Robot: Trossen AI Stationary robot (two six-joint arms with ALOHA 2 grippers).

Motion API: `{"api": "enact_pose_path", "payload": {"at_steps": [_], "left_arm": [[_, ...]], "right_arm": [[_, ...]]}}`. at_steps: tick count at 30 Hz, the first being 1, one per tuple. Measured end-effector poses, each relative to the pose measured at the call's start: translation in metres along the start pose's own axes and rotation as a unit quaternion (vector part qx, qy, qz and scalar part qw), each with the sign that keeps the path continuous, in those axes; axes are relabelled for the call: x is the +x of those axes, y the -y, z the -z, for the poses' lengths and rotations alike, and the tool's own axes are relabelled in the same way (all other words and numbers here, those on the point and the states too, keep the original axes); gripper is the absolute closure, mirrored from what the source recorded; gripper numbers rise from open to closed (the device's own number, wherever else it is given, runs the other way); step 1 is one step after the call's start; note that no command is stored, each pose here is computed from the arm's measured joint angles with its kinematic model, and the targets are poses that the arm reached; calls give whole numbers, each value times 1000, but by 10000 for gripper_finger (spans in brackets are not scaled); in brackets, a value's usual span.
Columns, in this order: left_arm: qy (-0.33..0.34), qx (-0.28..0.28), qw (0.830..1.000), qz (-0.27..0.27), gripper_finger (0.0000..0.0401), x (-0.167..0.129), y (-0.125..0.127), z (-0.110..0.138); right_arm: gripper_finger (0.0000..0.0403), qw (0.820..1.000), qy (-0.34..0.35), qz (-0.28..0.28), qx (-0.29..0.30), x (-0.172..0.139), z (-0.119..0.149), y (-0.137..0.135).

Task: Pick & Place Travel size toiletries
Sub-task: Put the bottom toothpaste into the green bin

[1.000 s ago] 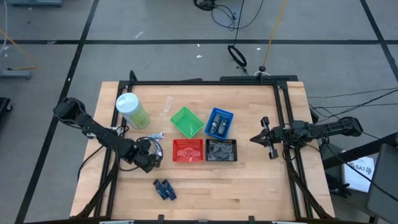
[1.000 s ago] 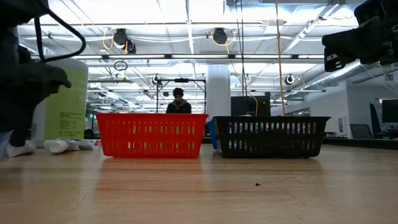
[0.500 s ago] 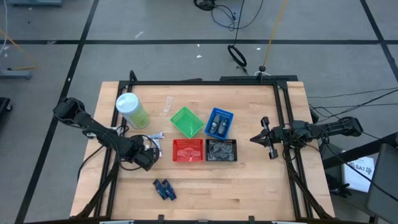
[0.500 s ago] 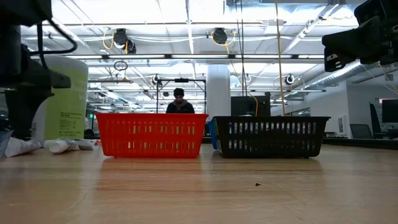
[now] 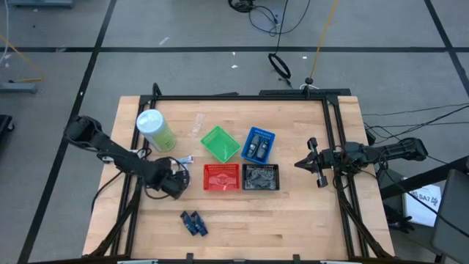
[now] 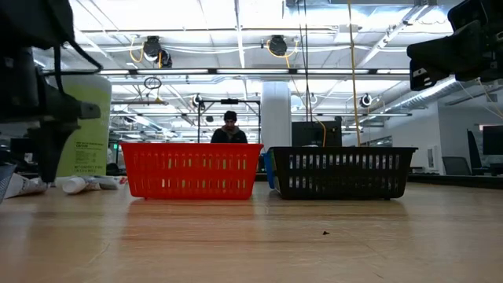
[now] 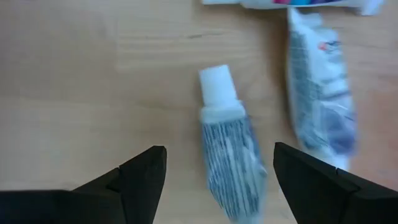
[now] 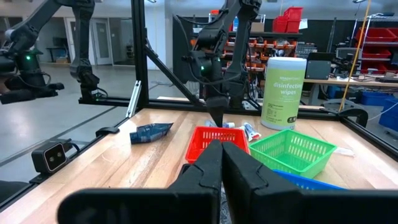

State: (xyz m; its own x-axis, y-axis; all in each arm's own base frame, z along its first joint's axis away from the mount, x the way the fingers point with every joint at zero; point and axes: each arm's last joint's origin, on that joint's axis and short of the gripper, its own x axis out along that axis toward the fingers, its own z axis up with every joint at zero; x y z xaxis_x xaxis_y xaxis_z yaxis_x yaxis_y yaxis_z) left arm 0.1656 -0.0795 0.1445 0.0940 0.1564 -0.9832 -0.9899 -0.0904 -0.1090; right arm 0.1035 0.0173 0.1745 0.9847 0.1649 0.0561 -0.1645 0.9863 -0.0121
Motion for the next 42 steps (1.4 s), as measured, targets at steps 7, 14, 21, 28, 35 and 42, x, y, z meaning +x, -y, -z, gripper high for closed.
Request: {"api": "enact_pose_path", "payload": {"at_steps": [7, 14, 21, 28, 35, 42], "left_arm": [[-8, 20, 998, -62, 109, 19, 6, 1], [-5, 23, 998, -54, 111, 21, 8, 3], [-20, 30, 998, -48, 166, 20, 8, 3], [-24, 33, 998, -46, 259, 19, 9, 3], [-29, 46, 997, -52, 306, 19, 8, 3], [-25, 53, 997, -49, 308, 19, 8, 3]], "right_arm": [[403, 1000, 0, 0, 0, 0, 0, 0], [403, 1000, 0, 0, 0, 0, 0, 0], [403, 1000, 0, 0, 0, 0, 0, 0], [403, 1000, 0, 0, 0, 0, 0, 0], [403, 1000, 0, 0, 0, 0, 0, 0], [403, 1000, 0, 0, 0, 0, 0, 0]]}}
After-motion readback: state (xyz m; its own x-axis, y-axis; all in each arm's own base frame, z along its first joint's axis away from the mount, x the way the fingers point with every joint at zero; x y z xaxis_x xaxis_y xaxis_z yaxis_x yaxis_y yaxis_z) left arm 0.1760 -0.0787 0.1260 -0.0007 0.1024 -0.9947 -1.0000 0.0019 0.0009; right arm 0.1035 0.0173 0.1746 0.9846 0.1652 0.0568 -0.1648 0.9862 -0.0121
